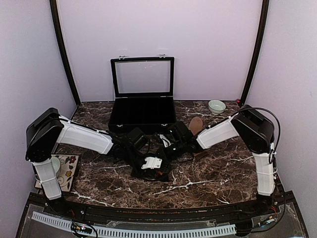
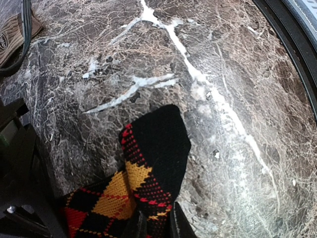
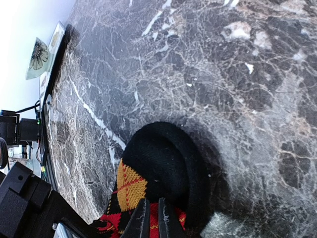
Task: Roll the socks
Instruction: Roll the sock at the center of the board.
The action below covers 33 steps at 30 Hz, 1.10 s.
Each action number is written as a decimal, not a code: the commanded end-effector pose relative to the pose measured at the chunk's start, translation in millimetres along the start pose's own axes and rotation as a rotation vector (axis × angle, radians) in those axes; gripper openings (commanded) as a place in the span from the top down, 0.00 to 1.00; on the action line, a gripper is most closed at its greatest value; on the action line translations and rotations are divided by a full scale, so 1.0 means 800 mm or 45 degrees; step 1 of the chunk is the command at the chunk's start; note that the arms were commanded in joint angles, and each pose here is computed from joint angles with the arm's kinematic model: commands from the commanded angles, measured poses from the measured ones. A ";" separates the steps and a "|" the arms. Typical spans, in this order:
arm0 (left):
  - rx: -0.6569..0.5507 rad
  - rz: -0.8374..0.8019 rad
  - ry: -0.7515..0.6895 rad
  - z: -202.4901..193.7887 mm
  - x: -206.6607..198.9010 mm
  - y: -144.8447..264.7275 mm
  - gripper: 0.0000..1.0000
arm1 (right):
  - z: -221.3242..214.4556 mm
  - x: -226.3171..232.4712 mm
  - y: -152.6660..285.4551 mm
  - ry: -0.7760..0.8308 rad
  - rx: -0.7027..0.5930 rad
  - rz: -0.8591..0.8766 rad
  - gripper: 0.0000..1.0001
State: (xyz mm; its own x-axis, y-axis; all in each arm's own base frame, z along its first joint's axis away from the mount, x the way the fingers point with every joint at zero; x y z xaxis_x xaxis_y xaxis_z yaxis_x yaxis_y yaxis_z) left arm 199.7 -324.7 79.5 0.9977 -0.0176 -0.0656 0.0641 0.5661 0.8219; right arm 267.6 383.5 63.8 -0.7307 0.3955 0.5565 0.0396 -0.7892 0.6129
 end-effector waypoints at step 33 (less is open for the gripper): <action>0.244 -0.460 0.613 -0.046 0.001 -0.004 0.92 | -0.086 -0.051 0.068 -0.071 -0.003 -0.323 0.90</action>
State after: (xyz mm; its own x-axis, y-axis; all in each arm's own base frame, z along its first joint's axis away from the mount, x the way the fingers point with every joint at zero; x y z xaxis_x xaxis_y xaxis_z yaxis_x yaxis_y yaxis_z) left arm 218.6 -322.2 80.6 0.9247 0.0956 -0.3684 0.2578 0.5546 0.7911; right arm 263.9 323.0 63.5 -0.7205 0.5110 0.4687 -0.1318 -0.7645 0.6310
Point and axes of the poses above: each gripper's point midway between its finger pads, its own y axis back along the fingers, its own x axis along the line the jaws close on, z = x × y, the point moved 7 cm from there along y, back along the fingers, and after that the axes turned 15 degrees about y, right-handed, at the moved point
